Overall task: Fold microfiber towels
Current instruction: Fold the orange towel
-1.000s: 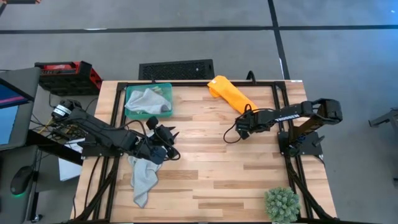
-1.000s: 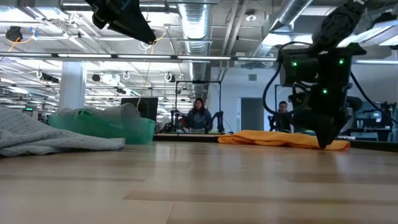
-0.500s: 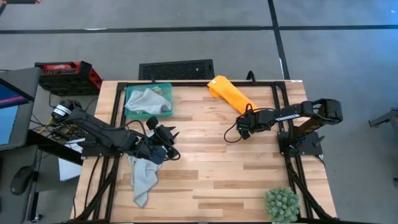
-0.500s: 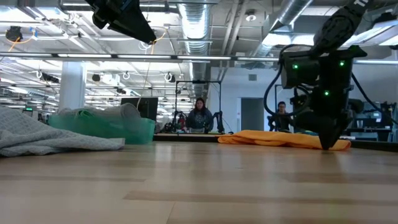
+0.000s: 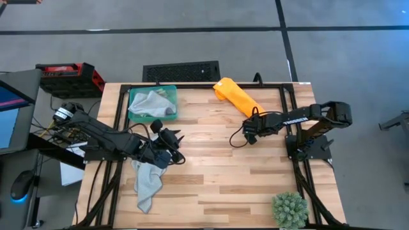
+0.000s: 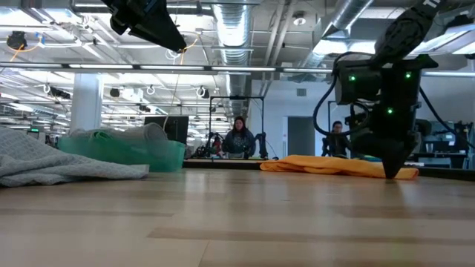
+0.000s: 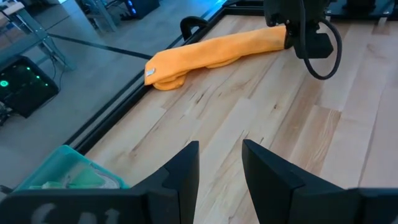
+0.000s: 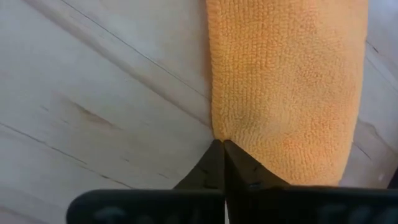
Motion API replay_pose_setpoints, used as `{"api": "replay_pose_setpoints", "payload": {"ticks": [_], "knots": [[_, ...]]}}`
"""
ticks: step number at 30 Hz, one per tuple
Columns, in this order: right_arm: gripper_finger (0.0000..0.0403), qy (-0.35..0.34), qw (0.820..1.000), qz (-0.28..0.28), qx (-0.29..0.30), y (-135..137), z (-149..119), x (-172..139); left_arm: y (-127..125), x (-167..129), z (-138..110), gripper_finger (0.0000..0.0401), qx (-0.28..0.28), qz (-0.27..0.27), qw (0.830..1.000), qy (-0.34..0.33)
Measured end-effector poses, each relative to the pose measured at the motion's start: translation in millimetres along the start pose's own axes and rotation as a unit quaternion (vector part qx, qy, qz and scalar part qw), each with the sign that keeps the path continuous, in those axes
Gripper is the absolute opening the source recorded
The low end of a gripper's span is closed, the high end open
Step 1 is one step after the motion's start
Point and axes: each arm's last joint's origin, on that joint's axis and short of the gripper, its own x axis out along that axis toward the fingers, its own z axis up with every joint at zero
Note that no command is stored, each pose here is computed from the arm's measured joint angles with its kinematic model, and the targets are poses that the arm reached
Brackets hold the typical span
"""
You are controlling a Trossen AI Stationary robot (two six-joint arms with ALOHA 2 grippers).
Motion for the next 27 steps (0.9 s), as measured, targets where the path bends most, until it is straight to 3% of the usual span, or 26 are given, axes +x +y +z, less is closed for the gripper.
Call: {"api": "replay_pose_setpoints", "payload": {"ticks": [10,17,27], "knots": [[0.0004,-0.032,0.998,0.034,-0.029,23,-17,-11,0,0,0,0.0114,-0.024,-0.001,1.000,0.001],[0.0004,-0.048,0.991,0.106,-0.071,52,-31,-32,-4,1,-2,0.0114,-0.057,-0.030,0.998,0.023],[0.0002,-0.122,0.966,0.165,-0.155,88,-52,-81,-40,33,-30,0.0114,-0.023,-0.027,0.997,0.064]]}}
